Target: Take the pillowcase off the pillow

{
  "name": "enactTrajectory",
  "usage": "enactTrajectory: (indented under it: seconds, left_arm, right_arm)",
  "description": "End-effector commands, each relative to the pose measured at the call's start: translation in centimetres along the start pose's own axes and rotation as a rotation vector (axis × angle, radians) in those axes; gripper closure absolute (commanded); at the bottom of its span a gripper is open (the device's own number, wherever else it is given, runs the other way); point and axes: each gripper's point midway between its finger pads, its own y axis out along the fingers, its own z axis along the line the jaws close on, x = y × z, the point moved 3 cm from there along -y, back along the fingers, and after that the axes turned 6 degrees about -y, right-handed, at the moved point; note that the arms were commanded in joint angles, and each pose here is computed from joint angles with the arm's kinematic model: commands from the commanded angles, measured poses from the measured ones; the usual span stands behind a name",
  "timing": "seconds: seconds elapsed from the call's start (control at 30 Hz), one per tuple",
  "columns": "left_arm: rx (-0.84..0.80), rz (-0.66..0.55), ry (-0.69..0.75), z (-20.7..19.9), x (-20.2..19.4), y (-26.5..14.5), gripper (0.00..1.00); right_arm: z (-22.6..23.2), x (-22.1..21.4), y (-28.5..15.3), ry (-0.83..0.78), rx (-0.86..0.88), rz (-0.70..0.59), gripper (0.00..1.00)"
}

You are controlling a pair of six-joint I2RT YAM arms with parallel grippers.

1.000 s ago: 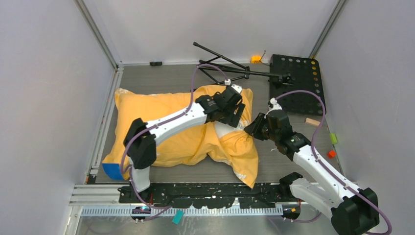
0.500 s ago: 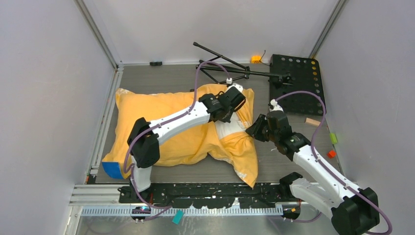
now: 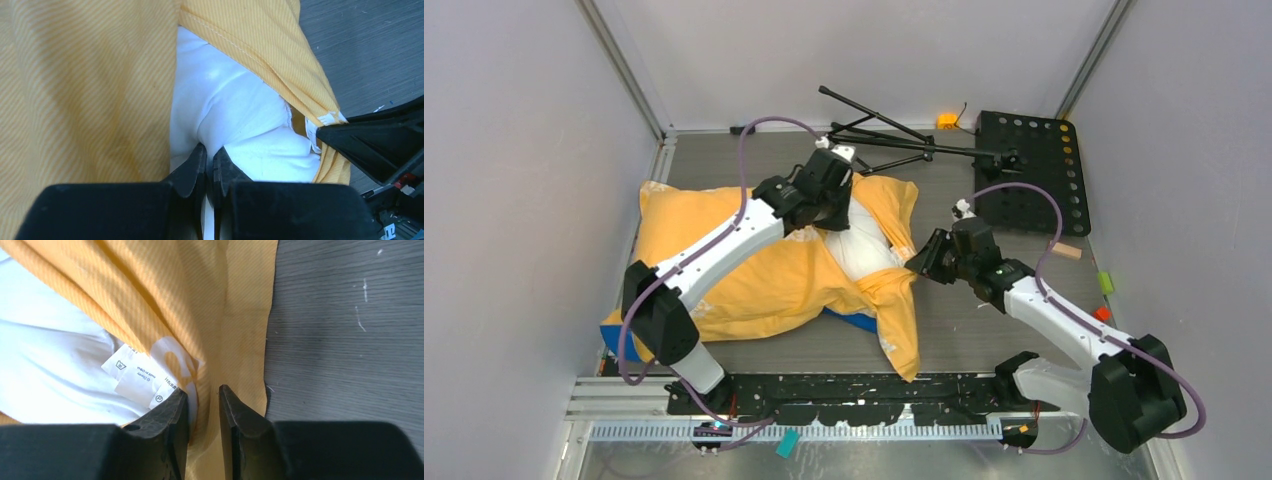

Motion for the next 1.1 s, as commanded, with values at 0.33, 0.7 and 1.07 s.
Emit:
enactTrajectory:
  seconds: [0.33,0.7,1.07]
  left_arm:
    - [0.006,-0.158,-0.043,3.3,1.9,-1.2,1.00]
    - [0.038,-0.229,-0.084,4.3,5.2,-1.2,1.00]
    - [-0.088,-0.266,-0.116,3.4,7.3,-5.9,1.00]
  right_arm:
    - [0.6,-1.8,-1.8,-0.098,0.038,0.176,0.71]
    - [1.9,-5.2,-2.7,-0.128,0.061,0.293,0.80]
    - [-2.5,-10.5,2.1,-0.031,-0.024,0.392,0.83]
